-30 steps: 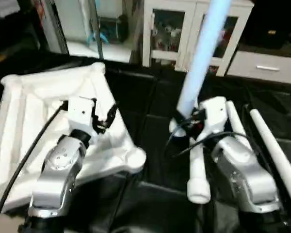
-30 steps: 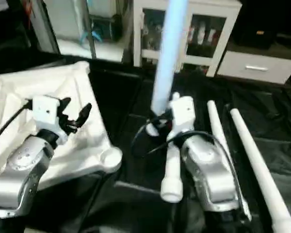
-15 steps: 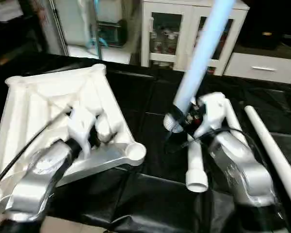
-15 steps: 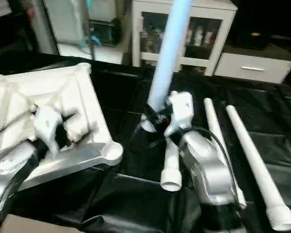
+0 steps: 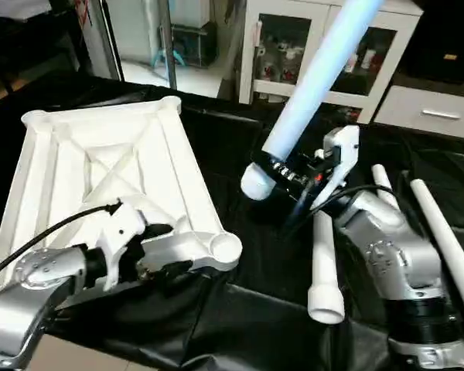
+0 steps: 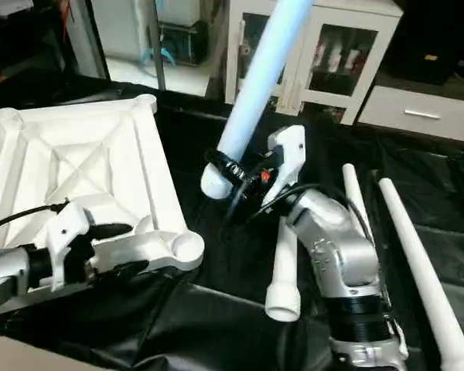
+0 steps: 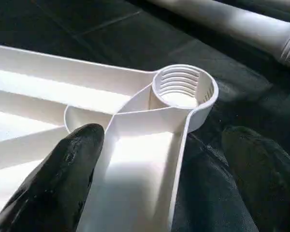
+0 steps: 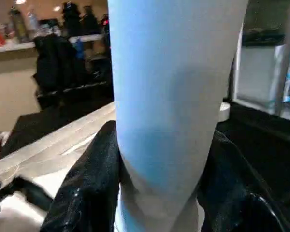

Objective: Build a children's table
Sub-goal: Pick table leg

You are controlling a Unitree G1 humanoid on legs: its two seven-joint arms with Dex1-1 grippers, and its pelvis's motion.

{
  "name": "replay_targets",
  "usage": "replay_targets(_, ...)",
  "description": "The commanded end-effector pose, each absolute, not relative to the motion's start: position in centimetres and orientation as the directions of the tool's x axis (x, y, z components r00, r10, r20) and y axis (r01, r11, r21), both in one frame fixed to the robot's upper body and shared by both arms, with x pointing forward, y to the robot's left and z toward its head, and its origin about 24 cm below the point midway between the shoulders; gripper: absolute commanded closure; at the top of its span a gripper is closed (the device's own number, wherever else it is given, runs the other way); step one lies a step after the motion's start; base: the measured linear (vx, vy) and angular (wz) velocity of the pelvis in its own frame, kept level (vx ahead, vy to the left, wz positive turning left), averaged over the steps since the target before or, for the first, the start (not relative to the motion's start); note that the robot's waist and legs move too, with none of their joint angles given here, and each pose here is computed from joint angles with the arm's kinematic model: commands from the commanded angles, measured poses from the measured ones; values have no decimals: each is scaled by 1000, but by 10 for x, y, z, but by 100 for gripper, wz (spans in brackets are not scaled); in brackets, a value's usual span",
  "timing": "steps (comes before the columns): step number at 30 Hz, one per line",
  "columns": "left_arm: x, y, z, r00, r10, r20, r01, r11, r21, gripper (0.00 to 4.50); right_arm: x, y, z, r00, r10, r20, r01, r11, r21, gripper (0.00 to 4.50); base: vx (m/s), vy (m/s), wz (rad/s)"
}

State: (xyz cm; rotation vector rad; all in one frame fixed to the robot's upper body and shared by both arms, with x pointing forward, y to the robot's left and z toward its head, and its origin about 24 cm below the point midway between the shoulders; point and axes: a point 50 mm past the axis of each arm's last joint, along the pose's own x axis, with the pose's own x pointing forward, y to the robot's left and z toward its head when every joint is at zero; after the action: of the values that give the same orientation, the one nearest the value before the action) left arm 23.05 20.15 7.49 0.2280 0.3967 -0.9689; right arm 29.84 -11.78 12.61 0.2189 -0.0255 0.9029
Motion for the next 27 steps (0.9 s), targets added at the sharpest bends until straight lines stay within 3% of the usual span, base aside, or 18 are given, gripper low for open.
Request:
replay_targets(1,229,199,81,505,-764,-402,841,541,26,8,296,-115,129,605,788,115,-795,589,146,262,0,0,0)
replay_targets(6,236,209,79,646,-667,-370,745,656,120,8,301,-112,119,701,707,92,-712,689,137,262,0,0,0)
replay_targets(9,244,209,83,676,-654,-341,721,682,121,8,300,-113,119,709,700,87,-704,697,133,262,0,0,0)
replay_targets(18,238,190,85,494,-800,-341,845,534,-29,8,287,-128,123,708,702,81,-706,700,105,262,0,0,0)
replay_targets(25,243,173,73,451,-803,-388,874,485,13,8,274,-144,119,715,697,50,-698,709,96,262,0,0,0)
replay_targets(27,232,170,65,418,-810,-411,883,469,-28,8,269,-142,120,741,670,50,-671,733,112,262,0,0,0)
